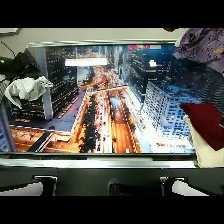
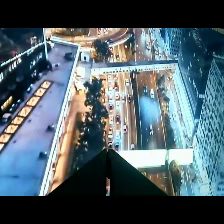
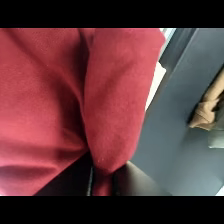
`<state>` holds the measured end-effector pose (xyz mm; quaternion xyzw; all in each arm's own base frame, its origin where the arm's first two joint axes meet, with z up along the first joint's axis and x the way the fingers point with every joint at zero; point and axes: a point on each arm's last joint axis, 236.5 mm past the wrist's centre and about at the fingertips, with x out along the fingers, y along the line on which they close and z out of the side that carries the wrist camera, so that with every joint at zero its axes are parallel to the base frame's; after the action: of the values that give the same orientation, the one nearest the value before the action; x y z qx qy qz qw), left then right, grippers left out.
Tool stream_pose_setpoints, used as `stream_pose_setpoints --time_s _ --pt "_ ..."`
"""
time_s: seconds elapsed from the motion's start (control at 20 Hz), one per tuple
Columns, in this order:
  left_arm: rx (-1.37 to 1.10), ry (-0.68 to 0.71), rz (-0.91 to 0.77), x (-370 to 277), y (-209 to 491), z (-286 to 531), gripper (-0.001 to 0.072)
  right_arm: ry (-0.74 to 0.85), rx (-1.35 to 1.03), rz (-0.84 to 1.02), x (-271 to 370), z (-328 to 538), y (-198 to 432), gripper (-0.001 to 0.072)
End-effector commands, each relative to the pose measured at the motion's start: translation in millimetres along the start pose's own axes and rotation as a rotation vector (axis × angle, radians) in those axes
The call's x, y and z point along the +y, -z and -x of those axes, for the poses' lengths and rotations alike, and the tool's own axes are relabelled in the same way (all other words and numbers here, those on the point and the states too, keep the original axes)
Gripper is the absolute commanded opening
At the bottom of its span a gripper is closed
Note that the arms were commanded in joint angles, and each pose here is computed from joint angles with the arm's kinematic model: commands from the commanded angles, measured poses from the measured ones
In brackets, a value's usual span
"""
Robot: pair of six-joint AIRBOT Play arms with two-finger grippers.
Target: Fold the clothes and pants, and hang the long-sleeved shirts on hangers.
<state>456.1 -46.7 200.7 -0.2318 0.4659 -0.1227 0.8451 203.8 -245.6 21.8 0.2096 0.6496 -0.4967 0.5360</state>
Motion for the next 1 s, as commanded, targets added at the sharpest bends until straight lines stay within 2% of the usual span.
stream_pose_setpoints --time_s 0.0,0.95 --pt "-0.001 0.000 0.000 -0.2 -0.1 0.3 0.0015 0.062 0.049 0.021 -8.2 -18.3 16.6 0.0034" --pt "-0.001 0.001 -0.001 -0.3 -0.2 0.3 0.0015 0.159 0.070 0.064 -23.0 -42.6 29.7 0.0035"
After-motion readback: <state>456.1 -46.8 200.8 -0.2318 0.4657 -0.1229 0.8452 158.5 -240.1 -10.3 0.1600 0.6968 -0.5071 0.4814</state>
